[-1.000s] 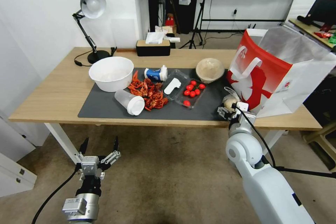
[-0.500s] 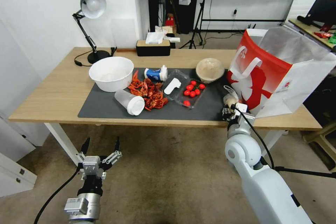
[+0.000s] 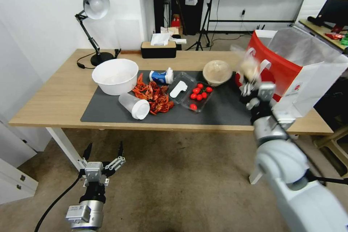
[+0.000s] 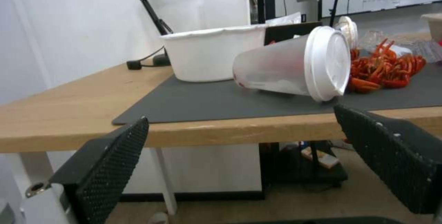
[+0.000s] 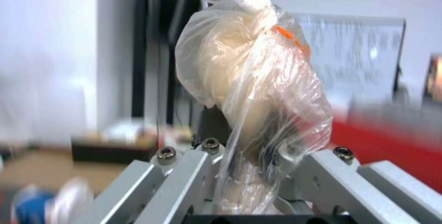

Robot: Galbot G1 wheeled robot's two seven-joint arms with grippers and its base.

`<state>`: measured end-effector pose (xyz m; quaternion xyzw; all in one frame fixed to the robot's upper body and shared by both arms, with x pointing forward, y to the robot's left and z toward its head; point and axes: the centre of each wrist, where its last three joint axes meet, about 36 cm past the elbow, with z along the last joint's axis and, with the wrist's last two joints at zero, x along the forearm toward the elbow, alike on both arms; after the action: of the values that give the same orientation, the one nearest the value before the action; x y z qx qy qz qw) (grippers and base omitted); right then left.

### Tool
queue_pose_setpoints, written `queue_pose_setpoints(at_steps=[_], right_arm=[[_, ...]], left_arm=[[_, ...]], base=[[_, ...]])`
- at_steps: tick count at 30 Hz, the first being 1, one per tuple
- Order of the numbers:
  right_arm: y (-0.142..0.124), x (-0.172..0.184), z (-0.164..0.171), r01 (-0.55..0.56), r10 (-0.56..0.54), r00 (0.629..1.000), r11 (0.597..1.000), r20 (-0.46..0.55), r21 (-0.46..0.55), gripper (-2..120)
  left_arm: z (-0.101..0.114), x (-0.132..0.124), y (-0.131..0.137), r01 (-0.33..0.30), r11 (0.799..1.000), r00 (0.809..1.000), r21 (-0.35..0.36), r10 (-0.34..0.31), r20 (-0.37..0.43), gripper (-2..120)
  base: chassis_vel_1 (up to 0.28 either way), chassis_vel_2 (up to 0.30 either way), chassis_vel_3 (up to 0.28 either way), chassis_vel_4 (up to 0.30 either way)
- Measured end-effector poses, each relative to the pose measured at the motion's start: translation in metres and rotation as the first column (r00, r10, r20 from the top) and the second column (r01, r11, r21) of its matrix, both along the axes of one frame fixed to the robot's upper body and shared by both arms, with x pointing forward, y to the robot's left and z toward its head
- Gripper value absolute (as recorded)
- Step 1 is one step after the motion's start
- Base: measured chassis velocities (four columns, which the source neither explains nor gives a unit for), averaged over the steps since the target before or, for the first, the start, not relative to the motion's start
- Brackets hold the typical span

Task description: Pick up the trash from the table and place it into the takeout bag.

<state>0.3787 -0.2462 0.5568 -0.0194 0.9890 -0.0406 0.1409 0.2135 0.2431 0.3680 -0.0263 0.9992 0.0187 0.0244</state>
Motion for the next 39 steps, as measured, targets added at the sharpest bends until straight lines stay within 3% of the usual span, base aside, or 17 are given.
queue_pose_setpoints(at_steps=[4, 6, 9, 14, 19, 24, 26, 28, 33, 36, 39], right_arm=[[-0.007, 0.007, 0.013, -0.008, 0.008, 0.999, 1.0, 0.047, 0.003, 7], [-0.028, 0.03, 0.037, 0.05, -0.05, 0.992, 0.999, 0.115, 0.005, 7], [-0.042, 0.042, 0.048, 0.11, -0.111, 0.984, 0.994, 0.137, 0.018, 7], [-0.078, 0.061, 0.064, 0.265, -0.27, 0.96, 0.962, 0.077, 0.065, 7], [-0.086, 0.069, 0.059, 0.312, -0.314, 0.949, 0.946, 0.007, 0.09, 7], [-0.088, 0.079, 0.049, 0.326, -0.321, 0.945, 0.939, -0.063, 0.11, 25], [-0.088, 0.08, 0.049, 0.329, -0.323, 0.944, 0.938, -0.07, 0.111, 27], [-0.089, 0.083, 0.046, 0.336, -0.327, 0.94, 0.936, -0.094, 0.108, 40], [-0.087, 0.084, 0.045, 0.334, -0.323, 0.94, 0.936, -0.107, 0.108, 53], [-0.084, 0.085, 0.046, 0.331, -0.319, 0.941, 0.937, -0.117, 0.11, 70], [-0.084, 0.085, 0.046, 0.33, -0.318, 0.941, 0.938, -0.119, 0.108, 79]], left_arm=[[0.0, -0.001, 0.001, -0.002, 1.0, 1.0, 0.002, 0.002, 0.001, 100], [0.001, -0.002, 0.003, -0.007, 1.0, 1.0, 0.006, 0.007, 0.001, 100], [0.002, -0.003, 0.004, -0.01, 1.0, 1.0, 0.007, 0.01, 0.001, 100], [0.004, -0.003, 0.006, -0.014, 1.0, 1.0, 0.009, 0.014, 0.009, 100], [0.003, -0.001, 0.005, -0.013, 1.0, 1.0, 0.006, 0.013, 0.011, 100], [0.001, 0.001, 0.002, -0.011, 1.0, 1.0, 0.0, 0.011, 0.008, 100], [0.001, 0.001, 0.002, -0.011, 1.0, 1.0, 0.0, 0.011, 0.008, 100], [0.001, 0.001, 0.003, -0.012, 1.0, 1.0, 0.003, 0.012, 0.007, 100], [0.0, 0.0, 0.004, -0.012, 1.0, 1.0, 0.006, 0.012, 0.003, 100], [0.0, 0.0, 0.004, -0.014, 1.0, 1.0, 0.004, 0.014, 0.004, 100], [0.0, 0.0, 0.003, -0.014, 1.0, 1.0, 0.004, 0.014, 0.003, 100]], base=[[0.0, 0.0, 0.0, 0.0], [0.0, 0.0, 0.0, 0.0], [0.0, 0.0, 0.0, 0.0], [0.0, 0.0, 0.0, 0.0], [0.0, 0.0, 0.0, 0.0], [0.0, 0.0, 0.0, 0.0], [0.0, 0.0, 0.0, 0.0], [0.0, 0.0, 0.0, 0.0], [0.0, 0.0, 0.0, 0.0], [0.0, 0.0, 0.0, 0.0], [0.0, 0.0, 0.0, 0.0]])
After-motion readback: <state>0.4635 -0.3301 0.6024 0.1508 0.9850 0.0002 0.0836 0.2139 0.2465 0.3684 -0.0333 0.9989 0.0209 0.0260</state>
